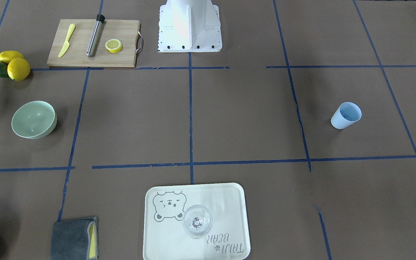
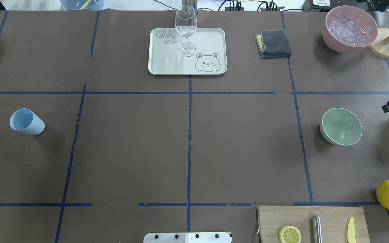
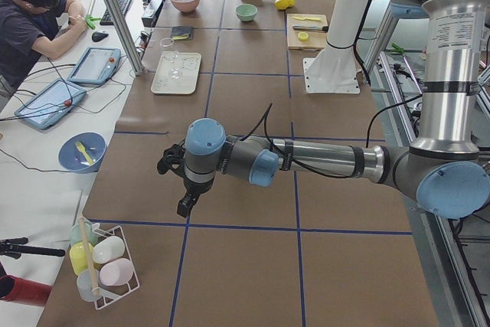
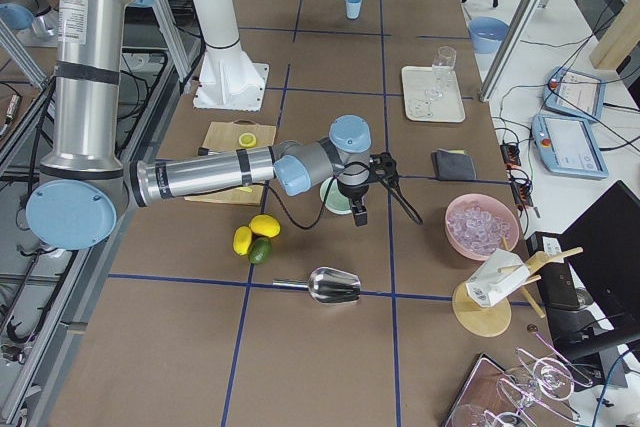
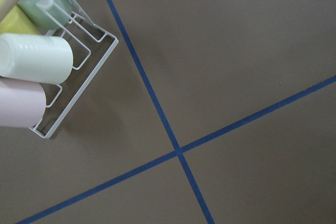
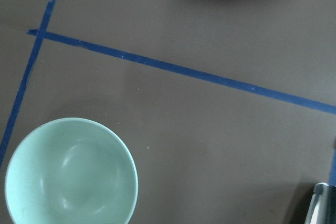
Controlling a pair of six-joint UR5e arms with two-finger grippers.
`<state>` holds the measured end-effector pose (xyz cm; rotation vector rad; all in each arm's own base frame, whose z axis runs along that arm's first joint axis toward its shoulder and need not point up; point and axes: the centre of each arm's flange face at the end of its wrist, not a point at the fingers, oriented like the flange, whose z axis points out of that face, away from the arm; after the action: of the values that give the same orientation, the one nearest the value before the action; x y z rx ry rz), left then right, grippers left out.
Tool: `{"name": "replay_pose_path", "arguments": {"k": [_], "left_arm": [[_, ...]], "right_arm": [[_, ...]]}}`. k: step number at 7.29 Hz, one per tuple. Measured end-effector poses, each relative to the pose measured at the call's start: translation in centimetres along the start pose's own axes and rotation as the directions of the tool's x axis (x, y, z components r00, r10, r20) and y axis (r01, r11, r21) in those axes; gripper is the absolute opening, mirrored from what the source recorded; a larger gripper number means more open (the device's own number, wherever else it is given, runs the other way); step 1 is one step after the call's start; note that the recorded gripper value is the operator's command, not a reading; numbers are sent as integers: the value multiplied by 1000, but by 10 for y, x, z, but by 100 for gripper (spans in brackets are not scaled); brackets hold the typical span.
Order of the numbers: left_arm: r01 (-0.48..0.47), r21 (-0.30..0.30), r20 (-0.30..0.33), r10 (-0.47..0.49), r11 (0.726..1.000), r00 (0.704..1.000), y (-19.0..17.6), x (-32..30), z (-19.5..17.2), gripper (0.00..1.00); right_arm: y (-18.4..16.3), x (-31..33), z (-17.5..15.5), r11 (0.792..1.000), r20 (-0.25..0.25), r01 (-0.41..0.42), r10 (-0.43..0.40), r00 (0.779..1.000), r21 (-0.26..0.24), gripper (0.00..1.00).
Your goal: Pour ice into bowl
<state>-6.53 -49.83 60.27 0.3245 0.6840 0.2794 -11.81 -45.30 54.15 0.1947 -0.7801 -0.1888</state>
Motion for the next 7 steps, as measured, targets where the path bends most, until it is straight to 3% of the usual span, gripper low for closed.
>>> {"name": "replay_pose_path", "arguments": {"k": [2,3,4,5,7], "left_arm": [[17,-27,10,-17,999,1000,1,1,-1,100],[17,-28,10,-17,999,1000,0,2,-2,100],[16,-27,8,-15,1000,1000,0,2,-2,100],[14,-25,7,-14,1000,1000,0,3,-3,100],[11,-23,6,-11,1000,1000,-1,3,-3,100]], "right_arm": [[8,-45,50,999,-33,-44,44,998,6,95],[14,-54,69,999,-35,-50,50,998,7,85],[18,-54,83,998,-39,-58,58,998,-2,47],[21,-51,94,998,-43,-66,65,997,-11,0],[19,-51,101,998,-37,-69,69,997,-12,0]]}}
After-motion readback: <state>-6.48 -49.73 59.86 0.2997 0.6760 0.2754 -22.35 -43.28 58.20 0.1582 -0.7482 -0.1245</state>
